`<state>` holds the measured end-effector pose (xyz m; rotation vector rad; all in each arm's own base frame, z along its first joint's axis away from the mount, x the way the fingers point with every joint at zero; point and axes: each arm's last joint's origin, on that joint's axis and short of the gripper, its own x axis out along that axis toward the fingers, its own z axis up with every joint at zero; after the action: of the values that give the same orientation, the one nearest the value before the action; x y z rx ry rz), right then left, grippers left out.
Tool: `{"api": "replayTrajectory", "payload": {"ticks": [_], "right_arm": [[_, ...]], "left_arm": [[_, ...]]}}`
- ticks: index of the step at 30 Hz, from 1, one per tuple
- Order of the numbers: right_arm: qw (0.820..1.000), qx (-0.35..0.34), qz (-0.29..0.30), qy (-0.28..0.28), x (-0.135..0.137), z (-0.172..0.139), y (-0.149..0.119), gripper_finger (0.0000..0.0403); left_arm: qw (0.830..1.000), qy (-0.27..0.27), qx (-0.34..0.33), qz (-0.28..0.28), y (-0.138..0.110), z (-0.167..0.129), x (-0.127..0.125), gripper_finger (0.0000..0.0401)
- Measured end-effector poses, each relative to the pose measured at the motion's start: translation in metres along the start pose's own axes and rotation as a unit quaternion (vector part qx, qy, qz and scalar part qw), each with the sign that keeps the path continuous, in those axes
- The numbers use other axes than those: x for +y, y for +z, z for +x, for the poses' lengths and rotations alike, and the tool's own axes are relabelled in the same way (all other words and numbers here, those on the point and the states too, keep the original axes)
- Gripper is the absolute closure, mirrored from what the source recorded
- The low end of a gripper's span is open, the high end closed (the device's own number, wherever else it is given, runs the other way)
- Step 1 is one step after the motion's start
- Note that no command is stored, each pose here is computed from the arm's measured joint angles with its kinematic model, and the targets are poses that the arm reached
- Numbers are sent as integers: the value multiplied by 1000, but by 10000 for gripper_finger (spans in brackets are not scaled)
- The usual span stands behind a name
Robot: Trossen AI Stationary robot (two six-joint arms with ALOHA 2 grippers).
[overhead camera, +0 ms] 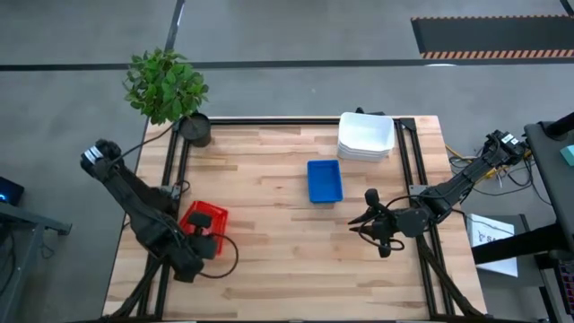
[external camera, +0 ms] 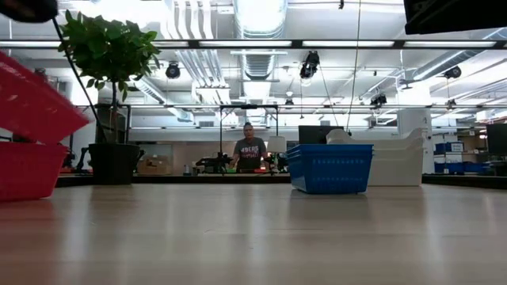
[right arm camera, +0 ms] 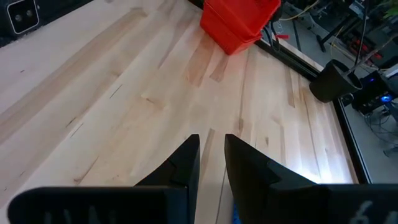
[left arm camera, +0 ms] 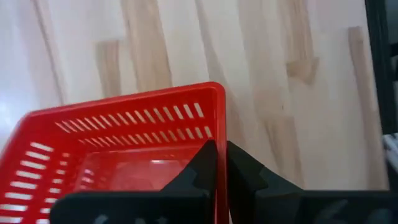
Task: Stack baskets by color
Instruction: Stack the right red bin on the stacked red bin
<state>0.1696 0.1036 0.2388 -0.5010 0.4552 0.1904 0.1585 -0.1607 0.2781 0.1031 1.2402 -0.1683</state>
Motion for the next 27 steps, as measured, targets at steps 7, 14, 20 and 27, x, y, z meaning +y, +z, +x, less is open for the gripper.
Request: {"api": "replayTrajectory", "payload": {"ticks": [7, 14, 20, 27], "right_arm": [[1000, 0, 1, 0, 0, 0, 0, 335], [1000, 0, 2, 0, 0, 0, 0, 335], [1000, -3, 17, 0, 0, 0, 0, 335], [999, -3, 34, 0, 0, 0, 0, 335]], "left_arm": [[999, -48, 17, -12, -16, 2, 3, 401], [999, -46, 12, -15, -26, 7, 9, 401], [999, -28, 30, -11, -33, 19, 12, 379], [999, -22, 34, -12, -35, 20, 13, 304]]}}
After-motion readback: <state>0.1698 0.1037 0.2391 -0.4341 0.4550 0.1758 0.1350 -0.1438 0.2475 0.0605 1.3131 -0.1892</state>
